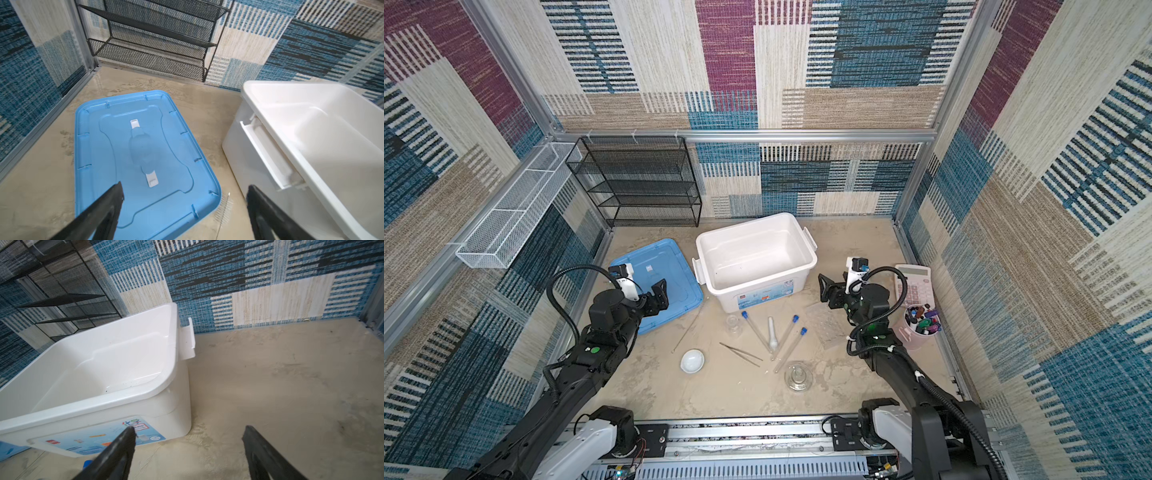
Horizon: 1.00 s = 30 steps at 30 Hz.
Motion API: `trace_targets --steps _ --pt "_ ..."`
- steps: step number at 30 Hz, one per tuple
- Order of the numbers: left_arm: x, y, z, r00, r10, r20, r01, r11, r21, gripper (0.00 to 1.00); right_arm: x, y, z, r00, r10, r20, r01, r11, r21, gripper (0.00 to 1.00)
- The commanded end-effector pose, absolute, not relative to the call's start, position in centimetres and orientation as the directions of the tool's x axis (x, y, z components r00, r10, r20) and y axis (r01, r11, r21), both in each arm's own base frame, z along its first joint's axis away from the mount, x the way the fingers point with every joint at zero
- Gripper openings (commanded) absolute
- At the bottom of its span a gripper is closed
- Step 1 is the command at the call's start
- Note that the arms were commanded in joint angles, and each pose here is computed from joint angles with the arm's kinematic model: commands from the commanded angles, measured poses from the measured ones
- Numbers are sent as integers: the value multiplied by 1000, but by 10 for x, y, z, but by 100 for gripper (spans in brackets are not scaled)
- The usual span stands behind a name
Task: Organize the chemistry lab equipment
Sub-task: 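Move the right gripper toward the blue-capped test tube while the left arm advances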
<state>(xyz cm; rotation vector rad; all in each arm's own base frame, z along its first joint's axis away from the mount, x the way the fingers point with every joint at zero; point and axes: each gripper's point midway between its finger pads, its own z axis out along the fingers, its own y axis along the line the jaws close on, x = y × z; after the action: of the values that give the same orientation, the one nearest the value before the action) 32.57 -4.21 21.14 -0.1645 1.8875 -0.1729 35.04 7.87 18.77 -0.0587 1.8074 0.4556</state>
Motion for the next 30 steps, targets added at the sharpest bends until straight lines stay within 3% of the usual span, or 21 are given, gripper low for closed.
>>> trace_targets --steps 1,13,30 --pt "318 -47 207 -335 -216 -917 -38 976 -216 94 342 95 181 -349 191 -918 -307 902 304 81" --pt "282 -69 185 -411 -224 -884 2 969 -247 91 308 173 161 -497 8 -868 -462 844 272 68" --pt "265 -84 158 -478 -200 -855 33 969 -245 91 279 265 113 -554 -284 -782 -607 781 147 60"
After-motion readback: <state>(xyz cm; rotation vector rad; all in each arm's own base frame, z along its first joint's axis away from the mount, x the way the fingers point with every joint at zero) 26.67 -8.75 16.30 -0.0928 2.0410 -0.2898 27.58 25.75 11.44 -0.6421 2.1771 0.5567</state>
